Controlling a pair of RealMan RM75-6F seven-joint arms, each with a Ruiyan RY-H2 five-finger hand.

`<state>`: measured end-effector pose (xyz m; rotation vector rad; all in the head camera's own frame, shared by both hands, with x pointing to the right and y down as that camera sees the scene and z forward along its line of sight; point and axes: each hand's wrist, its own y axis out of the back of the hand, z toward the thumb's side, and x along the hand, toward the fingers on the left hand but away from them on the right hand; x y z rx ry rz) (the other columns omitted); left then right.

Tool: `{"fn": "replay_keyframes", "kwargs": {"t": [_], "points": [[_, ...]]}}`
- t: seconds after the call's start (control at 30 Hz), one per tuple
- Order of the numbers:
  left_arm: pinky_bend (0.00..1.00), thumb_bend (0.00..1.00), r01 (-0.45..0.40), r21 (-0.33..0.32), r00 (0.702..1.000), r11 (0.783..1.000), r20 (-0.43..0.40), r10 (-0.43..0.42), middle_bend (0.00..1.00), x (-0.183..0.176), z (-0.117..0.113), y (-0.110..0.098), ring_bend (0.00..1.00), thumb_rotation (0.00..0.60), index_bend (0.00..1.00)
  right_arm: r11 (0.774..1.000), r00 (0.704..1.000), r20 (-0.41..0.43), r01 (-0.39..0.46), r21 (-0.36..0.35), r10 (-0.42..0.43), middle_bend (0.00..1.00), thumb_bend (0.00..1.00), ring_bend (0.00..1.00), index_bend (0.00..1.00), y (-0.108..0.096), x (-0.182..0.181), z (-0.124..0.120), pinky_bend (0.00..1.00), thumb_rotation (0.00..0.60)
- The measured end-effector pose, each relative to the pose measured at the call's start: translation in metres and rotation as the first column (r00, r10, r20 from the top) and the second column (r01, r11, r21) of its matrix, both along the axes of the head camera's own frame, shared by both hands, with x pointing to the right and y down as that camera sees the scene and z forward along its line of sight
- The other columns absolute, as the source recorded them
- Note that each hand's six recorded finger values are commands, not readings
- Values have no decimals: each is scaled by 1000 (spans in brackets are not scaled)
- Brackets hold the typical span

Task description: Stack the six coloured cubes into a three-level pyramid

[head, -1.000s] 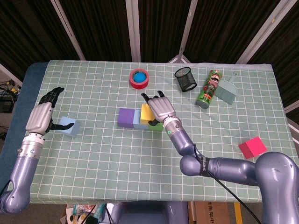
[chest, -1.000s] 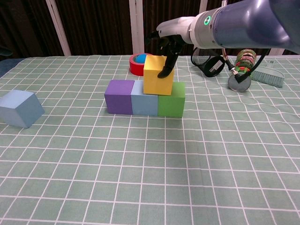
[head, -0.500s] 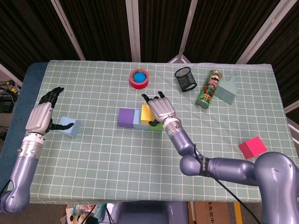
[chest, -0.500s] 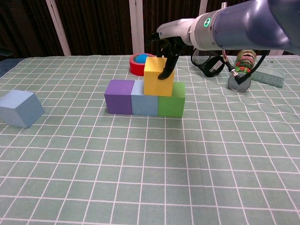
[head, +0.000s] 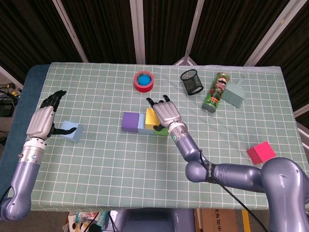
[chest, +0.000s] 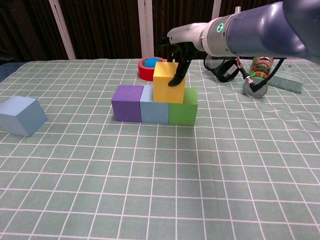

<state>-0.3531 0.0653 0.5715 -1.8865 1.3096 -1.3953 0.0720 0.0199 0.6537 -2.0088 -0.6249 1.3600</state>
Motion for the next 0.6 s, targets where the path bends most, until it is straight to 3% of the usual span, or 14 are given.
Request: {"fn": "replay_keyframes", "kwargs": {"t": [0.2, 0.6], "points": [[0, 99, 2, 0, 1000, 1000, 1, -2, 23, -1, 0, 0, 0, 600, 0, 1000, 1000, -1, 4, -2, -4, 356, 265, 218, 0, 1, 0, 1, 0, 600], [0, 99, 3, 3, 1000, 1000, -1, -3, 23, -1, -1, -1, 0, 600, 0, 1000, 1000, 0, 0, -3, 0, 119, 265, 78, 0, 3, -2, -1, 0, 600]]}}
